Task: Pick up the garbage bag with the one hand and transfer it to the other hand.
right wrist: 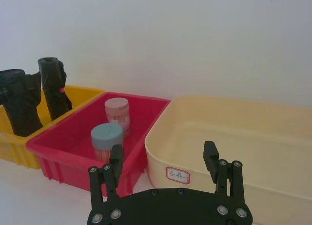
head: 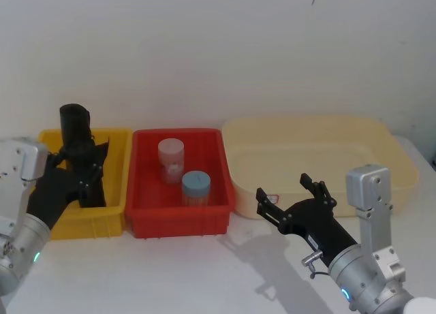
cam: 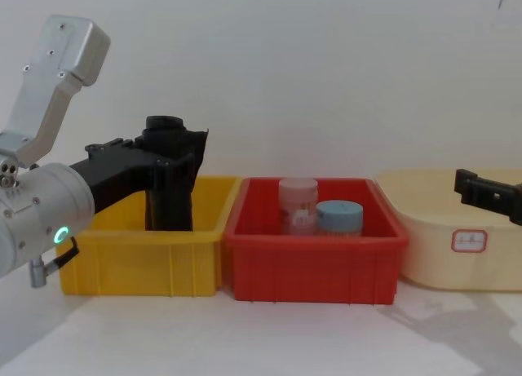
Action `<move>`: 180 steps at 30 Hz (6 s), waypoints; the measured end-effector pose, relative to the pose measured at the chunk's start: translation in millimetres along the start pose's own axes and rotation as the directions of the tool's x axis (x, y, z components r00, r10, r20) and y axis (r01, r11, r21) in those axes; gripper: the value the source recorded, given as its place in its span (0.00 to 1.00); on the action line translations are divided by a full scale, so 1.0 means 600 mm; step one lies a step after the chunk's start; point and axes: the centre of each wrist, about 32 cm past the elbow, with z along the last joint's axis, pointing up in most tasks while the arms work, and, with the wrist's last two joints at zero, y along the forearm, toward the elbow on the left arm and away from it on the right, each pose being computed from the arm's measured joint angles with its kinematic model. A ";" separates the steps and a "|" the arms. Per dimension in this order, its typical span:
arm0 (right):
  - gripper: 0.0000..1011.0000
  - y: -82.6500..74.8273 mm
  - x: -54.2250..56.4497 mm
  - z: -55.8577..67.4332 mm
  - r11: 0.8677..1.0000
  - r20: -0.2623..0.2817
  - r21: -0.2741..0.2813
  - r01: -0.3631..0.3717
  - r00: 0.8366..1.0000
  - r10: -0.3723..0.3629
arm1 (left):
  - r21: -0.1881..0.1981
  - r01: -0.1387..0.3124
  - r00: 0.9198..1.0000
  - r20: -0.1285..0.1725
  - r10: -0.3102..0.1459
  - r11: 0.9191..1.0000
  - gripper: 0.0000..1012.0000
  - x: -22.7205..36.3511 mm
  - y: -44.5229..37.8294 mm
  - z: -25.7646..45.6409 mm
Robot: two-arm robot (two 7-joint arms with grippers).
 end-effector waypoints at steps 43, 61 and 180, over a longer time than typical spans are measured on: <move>1.00 0.000 0.000 0.000 1.000 0.000 0.000 0.000 1.000 0.000 | -0.159 0.276 0.961 0.071 -0.268 0.948 0.53 0.0237 -0.062 0.143; 1.00 0.000 0.000 0.000 1.000 0.000 0.000 0.000 1.000 0.000 | -0.203 0.529 0.847 0.062 -0.529 0.824 0.53 0.0010 -0.136 0.146; 1.00 0.140 -0.046 0.004 0.992 0.088 -0.053 -0.112 0.989 0.116 | -0.273 0.698 0.685 -0.013 -0.728 0.662 0.53 -0.0609 -0.227 0.084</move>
